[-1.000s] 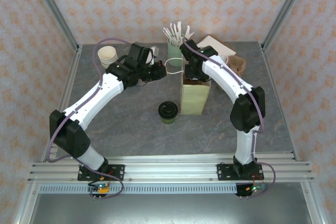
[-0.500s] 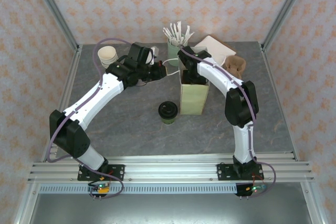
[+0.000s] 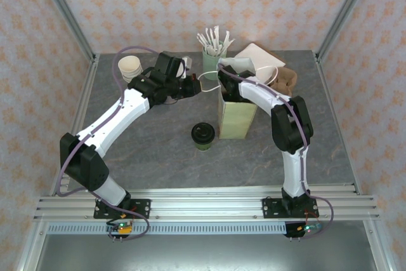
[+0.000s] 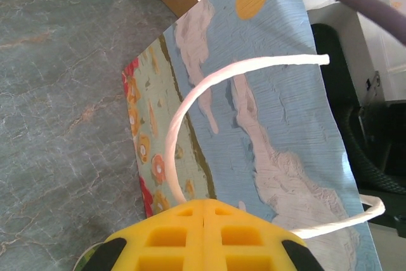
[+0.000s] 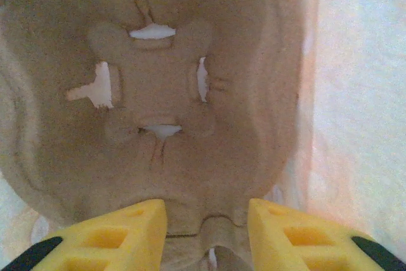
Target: Pack the takeout coffee
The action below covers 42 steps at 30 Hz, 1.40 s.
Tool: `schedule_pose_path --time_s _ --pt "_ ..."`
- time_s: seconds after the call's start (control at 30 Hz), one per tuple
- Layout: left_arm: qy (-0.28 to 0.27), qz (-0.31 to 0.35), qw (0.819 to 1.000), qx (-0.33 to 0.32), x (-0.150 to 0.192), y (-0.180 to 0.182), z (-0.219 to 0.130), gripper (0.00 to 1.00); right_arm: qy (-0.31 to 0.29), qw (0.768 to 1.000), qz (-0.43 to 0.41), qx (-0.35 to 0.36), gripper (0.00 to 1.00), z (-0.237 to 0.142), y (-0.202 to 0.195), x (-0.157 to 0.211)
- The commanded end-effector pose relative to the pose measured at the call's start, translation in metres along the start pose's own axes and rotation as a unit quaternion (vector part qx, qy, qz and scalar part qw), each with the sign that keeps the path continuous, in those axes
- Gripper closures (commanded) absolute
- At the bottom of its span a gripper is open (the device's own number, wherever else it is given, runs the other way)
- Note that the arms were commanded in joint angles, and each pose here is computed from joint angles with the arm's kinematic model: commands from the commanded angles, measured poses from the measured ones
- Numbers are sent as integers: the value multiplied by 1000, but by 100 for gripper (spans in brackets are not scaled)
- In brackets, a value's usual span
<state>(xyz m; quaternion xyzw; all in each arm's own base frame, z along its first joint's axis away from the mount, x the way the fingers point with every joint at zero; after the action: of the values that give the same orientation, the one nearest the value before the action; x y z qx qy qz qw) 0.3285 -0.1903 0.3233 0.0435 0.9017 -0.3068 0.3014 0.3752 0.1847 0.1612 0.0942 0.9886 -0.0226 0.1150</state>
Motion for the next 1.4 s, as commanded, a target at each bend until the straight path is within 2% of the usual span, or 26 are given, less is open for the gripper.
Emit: schedule_pose_path --time_s 0.0,0.3,0.4,0.67,0.93,1.23,1.37 --pt "-13 19 1000 4 1 -5 -13 100 16 1000 1 16 60 20 -3 6" --pt "-18 19 1000 4 2 -6 -17 100 16 1000 -5 15 60 31 -5 10" --pt "-18 19 1000 3 2 -6 -18 100 7 1000 -6 12 60 21 -5 8" --pt "-13 18 1000 1 4 -4 -15 100 -48 998 0 -37 54 -47 -2 -12" --pt "-13 16 1000 3 4 -4 -14 100 -83 995 -2 -64 53 -98 -7 -20" --pt "-15 11 1000 12 7 -9 -14 100 -162 981 -3 -103 47 -177 -16 -33" --pt "-19 9 1000 17 8 -12 -15 93 -201 971 -3 -130 45 -217 -23 -34"
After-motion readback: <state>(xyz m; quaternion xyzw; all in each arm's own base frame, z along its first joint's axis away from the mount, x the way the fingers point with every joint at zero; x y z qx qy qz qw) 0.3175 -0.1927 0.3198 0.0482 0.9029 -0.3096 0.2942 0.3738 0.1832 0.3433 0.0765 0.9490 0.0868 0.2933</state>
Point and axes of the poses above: each hand's point on the last joint's axis, 136 mm out from that joint toward the fingers, its own z axis out along the fingers, its own y axis along the line the jaws close on, x = y × z, the point moved 10 cm from there along -z, back along the fingers, and after that the axes turned 9 degrees about z, right-handed, at the moved point
